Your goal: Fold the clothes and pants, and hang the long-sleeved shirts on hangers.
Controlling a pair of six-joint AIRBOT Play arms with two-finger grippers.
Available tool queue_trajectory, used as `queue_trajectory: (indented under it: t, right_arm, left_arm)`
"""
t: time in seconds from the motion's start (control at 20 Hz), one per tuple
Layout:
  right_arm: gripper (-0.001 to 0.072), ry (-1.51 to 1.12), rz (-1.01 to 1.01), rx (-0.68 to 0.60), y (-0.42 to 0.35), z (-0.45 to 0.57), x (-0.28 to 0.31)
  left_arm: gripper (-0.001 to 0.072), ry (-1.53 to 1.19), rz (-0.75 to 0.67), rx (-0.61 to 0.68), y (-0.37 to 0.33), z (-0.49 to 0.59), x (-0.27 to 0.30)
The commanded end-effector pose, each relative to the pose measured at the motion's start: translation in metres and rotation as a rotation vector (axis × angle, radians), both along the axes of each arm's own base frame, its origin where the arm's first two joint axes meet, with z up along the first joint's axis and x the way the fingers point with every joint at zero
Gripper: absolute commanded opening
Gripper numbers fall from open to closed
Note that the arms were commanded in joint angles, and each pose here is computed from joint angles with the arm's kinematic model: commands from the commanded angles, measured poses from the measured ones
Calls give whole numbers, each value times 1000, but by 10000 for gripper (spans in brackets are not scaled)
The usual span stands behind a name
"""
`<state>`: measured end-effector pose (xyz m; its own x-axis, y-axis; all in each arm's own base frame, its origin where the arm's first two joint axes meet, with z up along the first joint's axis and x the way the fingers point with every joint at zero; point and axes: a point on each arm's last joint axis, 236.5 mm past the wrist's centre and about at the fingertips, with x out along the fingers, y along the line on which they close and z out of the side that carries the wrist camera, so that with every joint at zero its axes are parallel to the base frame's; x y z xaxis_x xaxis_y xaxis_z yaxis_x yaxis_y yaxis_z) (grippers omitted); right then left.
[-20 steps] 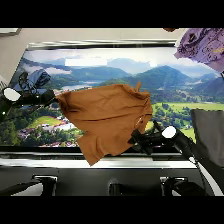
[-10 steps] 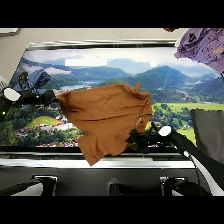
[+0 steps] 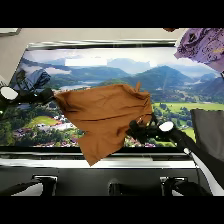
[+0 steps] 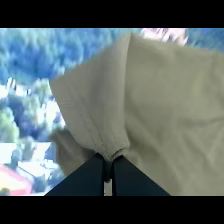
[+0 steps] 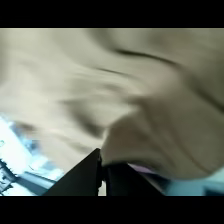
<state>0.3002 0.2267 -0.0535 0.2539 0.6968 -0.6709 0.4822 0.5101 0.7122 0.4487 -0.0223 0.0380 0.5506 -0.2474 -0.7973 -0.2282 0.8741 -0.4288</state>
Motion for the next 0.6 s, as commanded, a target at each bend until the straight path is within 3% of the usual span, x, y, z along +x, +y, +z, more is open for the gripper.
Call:
queue_trajectory:
  t: [0.0,0.2,0.4,0.55]
  right_arm:
    - [32,-296,-31,42,-15,100,68]
    - [32,-811,-84,6,-75,315,109]
    - [32,-1195,-109,-158,-116,481,44]
    - [32,-1375,-144,-309,-128,548,-14]
  left_arm:
    - [17,-150,14,66,21,67,17]
    - [17,-518,77,226,57,241,7]
    - [18,-870,137,321,56,399,-82]
    - [18,-1034,163,323,41,455,-156]
